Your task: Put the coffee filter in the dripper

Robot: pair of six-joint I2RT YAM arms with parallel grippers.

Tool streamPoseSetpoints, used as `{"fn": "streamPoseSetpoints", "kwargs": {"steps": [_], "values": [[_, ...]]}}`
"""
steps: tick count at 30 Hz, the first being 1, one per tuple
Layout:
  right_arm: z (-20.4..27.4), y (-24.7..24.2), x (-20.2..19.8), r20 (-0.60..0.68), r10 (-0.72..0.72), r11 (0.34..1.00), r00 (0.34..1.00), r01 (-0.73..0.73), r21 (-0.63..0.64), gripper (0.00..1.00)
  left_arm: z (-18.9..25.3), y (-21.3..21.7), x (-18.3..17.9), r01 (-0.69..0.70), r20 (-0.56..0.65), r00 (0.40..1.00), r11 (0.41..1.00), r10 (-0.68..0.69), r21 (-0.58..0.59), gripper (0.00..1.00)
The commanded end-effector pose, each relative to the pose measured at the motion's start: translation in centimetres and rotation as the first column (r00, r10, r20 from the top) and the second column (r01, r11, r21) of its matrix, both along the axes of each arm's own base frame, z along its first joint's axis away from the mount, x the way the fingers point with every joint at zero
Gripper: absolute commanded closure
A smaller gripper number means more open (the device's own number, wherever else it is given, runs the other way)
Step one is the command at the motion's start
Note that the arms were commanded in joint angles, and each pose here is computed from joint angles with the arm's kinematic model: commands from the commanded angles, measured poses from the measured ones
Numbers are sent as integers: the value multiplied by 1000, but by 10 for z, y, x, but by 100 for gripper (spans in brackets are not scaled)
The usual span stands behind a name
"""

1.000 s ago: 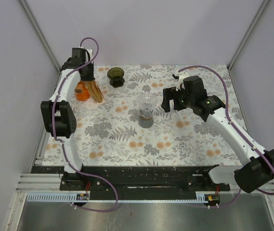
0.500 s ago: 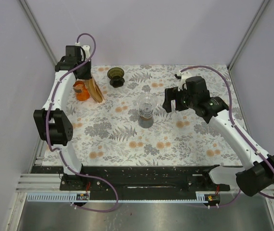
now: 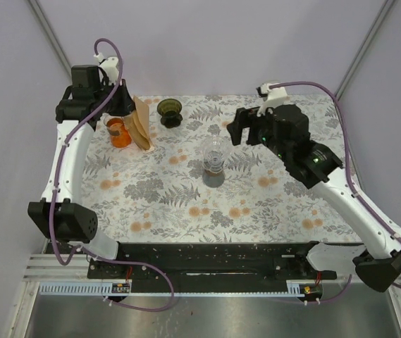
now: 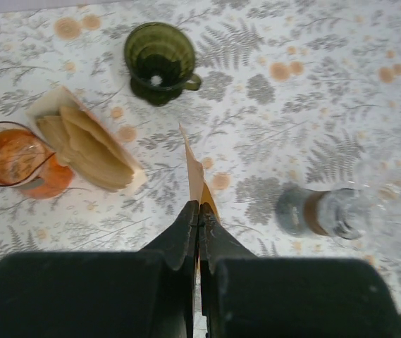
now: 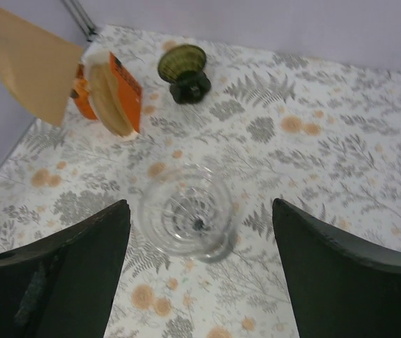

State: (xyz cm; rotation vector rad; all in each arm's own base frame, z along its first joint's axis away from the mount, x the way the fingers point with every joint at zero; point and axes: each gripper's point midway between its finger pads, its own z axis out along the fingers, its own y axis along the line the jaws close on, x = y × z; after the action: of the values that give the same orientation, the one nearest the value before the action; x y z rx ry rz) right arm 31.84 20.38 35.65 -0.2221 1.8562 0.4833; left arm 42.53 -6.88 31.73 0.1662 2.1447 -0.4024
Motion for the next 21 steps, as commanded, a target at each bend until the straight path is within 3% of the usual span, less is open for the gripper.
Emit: {"fn": "streamPoseSetpoints", "kwargs": {"steps": [1,6,10,15,21], "values": [[52,59,8,202,1,1000,979,3,-24,11,32,-32,-34,97,11,995,976,-97,-195,100],[62,140,0,273,134,983,953,-93,-157,12,45,-46,-57,123,-4,991,947,-130,-297,100],[62,187,-1,289,221,969,932,-176,-173,16,51,-49,-69,125,1,991,939,-131,-319,100],[51,230,-15,273,305,948,912,-264,-179,22,54,-53,-81,137,19,990,929,-139,-343,100],[42,251,-20,290,299,950,909,-256,-177,27,54,-57,-88,158,13,986,919,-165,-362,100]]}}
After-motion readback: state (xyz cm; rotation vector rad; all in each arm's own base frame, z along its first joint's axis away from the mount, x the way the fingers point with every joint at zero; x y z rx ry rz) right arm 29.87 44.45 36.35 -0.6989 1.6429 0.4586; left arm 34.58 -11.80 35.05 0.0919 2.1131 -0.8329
